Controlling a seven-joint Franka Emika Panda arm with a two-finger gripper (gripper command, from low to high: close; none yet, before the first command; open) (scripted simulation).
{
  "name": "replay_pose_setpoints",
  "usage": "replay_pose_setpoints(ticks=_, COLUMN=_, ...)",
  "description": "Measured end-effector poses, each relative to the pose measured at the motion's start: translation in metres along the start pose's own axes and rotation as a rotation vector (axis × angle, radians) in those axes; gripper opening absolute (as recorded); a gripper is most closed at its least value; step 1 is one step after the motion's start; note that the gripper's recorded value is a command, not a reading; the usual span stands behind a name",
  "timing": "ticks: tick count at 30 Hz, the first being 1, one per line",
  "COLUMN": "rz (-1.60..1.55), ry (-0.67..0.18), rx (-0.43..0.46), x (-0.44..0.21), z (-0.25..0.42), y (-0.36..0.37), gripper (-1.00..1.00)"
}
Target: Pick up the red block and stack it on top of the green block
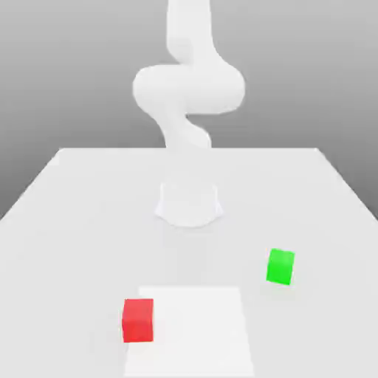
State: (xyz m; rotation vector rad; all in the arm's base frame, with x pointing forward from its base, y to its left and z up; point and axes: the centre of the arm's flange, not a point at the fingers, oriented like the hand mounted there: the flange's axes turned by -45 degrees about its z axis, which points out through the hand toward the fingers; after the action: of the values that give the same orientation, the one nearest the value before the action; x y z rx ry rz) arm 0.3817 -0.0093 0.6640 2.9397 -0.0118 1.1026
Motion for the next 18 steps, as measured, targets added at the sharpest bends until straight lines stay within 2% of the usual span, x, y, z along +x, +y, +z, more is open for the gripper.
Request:
replay_pose_setpoints(ticks=8, rz=-0.023, ry=-0.267, rx=-0.007, x=-0.058, z=0.174, y=0.031, gripper=0.00)
replay_pose_setpoints(ticks=18, rz=-0.037, ry=-0.594, rx=0.003, x=-0.206, z=0.327, y=0.068, gripper=0.00)
